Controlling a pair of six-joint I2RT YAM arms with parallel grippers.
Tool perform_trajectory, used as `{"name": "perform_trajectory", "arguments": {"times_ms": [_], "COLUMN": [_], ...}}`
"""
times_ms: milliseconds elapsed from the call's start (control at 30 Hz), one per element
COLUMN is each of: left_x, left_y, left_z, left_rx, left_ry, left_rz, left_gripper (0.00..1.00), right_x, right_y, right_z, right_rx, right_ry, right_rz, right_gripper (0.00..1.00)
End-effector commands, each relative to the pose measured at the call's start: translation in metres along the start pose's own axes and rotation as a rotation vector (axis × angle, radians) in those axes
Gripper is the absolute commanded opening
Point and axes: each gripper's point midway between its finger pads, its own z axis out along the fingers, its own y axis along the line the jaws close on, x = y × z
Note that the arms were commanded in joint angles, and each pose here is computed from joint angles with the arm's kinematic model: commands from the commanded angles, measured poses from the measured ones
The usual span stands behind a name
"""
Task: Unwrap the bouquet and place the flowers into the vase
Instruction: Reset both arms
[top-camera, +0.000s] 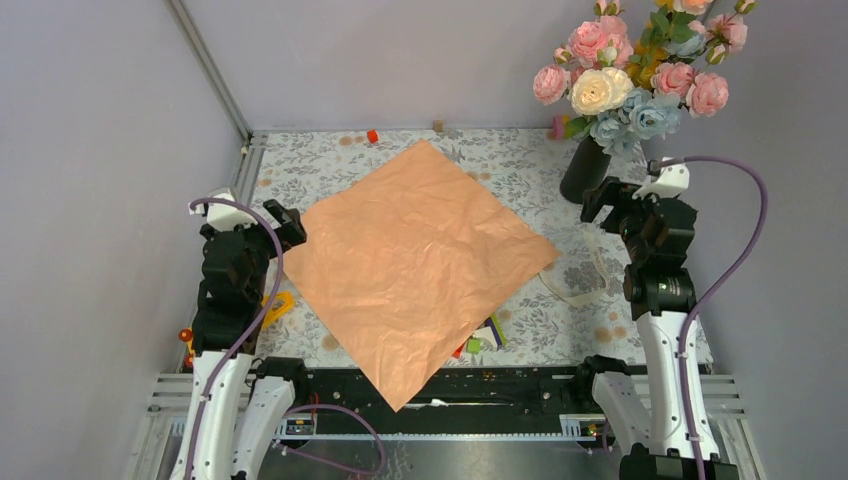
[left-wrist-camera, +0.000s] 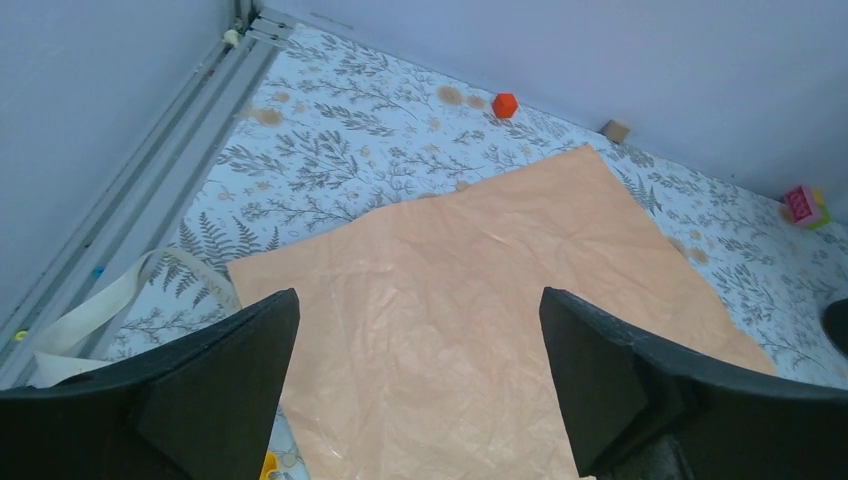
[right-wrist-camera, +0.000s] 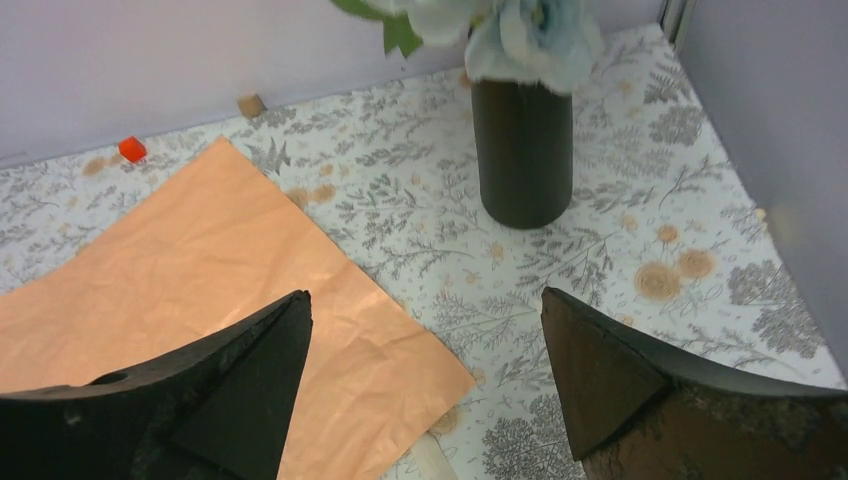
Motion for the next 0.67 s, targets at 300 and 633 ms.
{"name": "perform_trajectory", "arguments": {"times_ms": [300,633], "left_x": [0.011,0.011], "left_y": [0.014,0.012], "left_z": [-0.002,-0.002], "left_rx": [-0.053,-0.035], "left_ry": [0.013,0.007], "left_rz": [0.029,0.041], "left_gripper": [0.99,0.99], "right_x": [0.026,0.017], "right_y": [0.0,0.0], "right_z": [0.005,0.003], "right_rx": [-0.028,-0.024], "right_ry": [-0.034,-0.046], "right_rz": [0.036,0.021], "right_gripper": [0.9,0.9]}}
